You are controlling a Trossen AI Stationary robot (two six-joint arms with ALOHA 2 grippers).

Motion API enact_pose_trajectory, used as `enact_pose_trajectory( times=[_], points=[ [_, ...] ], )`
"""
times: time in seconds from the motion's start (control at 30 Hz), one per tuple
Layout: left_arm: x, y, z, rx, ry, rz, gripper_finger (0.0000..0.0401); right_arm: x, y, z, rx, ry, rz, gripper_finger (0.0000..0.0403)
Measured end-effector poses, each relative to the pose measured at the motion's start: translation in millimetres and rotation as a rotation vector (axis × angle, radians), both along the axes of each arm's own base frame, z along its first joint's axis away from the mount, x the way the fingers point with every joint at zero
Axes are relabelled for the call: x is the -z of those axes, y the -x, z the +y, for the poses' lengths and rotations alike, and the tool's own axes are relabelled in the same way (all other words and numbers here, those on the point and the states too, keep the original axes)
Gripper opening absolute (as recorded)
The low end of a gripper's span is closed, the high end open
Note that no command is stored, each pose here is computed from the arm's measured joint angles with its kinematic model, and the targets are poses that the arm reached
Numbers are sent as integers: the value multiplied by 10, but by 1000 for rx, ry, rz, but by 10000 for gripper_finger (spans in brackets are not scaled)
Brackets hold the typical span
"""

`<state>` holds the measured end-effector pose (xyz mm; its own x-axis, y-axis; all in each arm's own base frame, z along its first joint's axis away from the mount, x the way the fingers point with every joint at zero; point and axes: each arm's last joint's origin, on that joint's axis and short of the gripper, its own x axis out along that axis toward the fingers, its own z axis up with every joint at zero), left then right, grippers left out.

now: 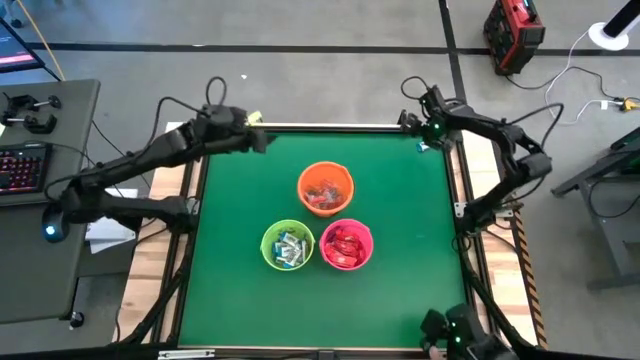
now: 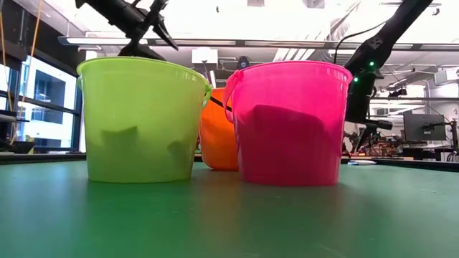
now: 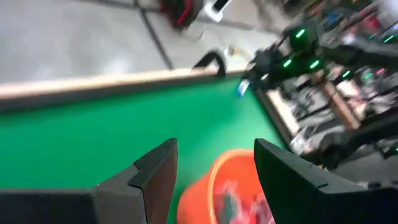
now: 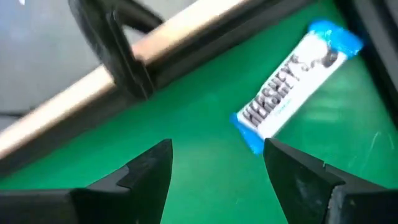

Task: Sort candy by brand, put in halloween buckets
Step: Put the white chocolate bar into the green bucket

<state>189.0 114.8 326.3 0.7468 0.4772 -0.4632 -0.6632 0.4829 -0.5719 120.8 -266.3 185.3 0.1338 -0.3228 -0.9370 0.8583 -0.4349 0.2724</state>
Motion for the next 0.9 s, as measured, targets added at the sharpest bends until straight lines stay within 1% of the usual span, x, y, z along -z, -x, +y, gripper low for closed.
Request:
enact_pose_trajectory(
  times=[0.07,0.17,0.2,0.27,0.33,0.43,0.5,0.67,0.8,0.9],
  points=[
    [-50,27,89,-11,-32,-47,202,-7,-15,-79,44,6,-4,245],
    [-110,78,230,-33,-60,-117,202,56,16,-130,124,-62,6,245],
    [-118,96,279,-39,-67,-130,202,62,22,-153,153,-67,7,245],
    [-115,130,383,-40,-86,-137,202,34,18,-212,217,-53,2,244],
    [-84,159,485,-30,-94,-124,202,43,31,-240,285,-71,9,243],
    [11,189,641,-14,-71,-90,202,68,42,-281,359,-87,28,238],
    [80,194,733,7,-47,-77,202,73,30,-319,384,-99,37,234],
    [269,156,908,84,6,-42,202,167,-4,-417,428,-191,103,224],
    [389,128,996,142,64,-44,202,274,-40,-486,428,-301,152,222],
    [443,100,1019,185,76,-39,202,329,-65,-523,423,-344,182,222]
  ],
)
